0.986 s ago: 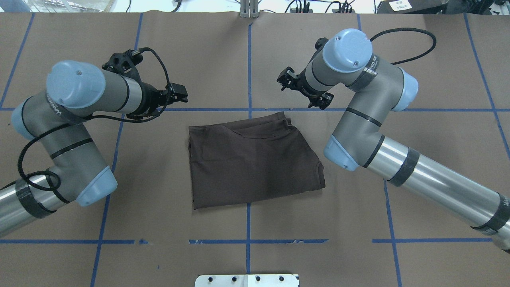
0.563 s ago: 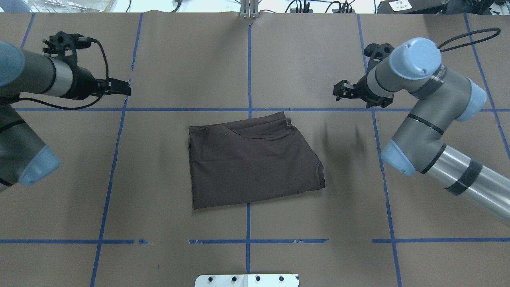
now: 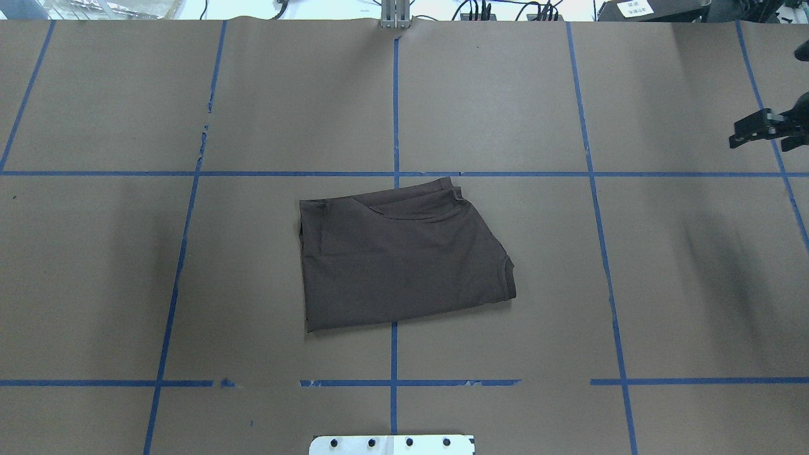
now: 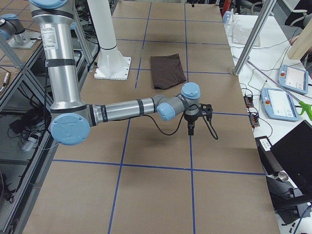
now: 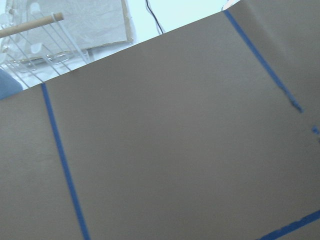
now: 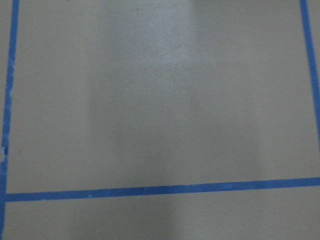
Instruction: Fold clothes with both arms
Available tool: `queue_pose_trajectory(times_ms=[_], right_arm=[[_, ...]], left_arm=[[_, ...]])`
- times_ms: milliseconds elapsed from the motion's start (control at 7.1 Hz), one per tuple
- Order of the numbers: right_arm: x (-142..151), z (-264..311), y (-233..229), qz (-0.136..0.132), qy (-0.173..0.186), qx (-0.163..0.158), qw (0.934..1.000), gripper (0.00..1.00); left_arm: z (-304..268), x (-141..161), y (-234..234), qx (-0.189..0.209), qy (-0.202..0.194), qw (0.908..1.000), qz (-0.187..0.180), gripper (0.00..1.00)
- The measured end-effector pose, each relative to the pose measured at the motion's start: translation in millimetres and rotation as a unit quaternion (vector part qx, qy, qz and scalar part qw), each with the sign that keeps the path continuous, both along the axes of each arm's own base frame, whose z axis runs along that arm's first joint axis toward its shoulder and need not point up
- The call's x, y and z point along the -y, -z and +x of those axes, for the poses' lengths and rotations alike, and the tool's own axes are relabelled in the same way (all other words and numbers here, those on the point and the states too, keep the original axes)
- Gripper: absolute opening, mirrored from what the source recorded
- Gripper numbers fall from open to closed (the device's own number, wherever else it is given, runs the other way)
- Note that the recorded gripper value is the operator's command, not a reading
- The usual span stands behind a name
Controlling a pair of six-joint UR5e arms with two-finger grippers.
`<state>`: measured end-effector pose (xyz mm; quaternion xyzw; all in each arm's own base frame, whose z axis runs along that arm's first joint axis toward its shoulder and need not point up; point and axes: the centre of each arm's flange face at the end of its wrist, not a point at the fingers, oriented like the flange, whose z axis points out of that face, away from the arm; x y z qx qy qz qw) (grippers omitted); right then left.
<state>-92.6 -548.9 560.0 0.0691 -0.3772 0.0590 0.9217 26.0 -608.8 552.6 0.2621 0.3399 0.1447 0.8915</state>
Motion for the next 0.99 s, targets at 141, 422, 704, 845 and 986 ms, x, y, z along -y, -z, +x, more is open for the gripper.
queue_pose_trajectory(times_ms=[141, 422, 704, 845, 986], right_arm=[[-5.9, 31.7, -21.4, 0.002, 0.021, -0.006, 0.9998, 1.00], [-12.8, 73.3, -38.1, 0.009, 0.066, -0.010, 0.9977, 1.00], [-13.7, 88.8, -45.9, 0.000, 0.096, -0.019, 0.9952, 1.00], [-11.8, 96.4, -44.9, -0.011, 0.096, -0.024, 0.9950, 1.00], [-13.2, 104.9, -48.5, -0.022, 0.091, -0.026, 0.9952, 1.00]], left_arm=[[-17.9, 1.1, -14.0, 0.010, -0.013, 0.9998, -0.004, 1.00], [-39.5, 23.2, -8.1, 0.022, -0.021, 0.9982, -0.052, 1.00], [-63.0, 33.9, -19.5, 0.039, -0.049, 0.9950, -0.078, 1.00], [-65.2, 42.7, -26.0, 0.039, -0.057, 0.9913, -0.113, 1.00], [-68.2, 43.5, -30.9, 0.037, -0.059, 0.9863, -0.150, 1.00]])
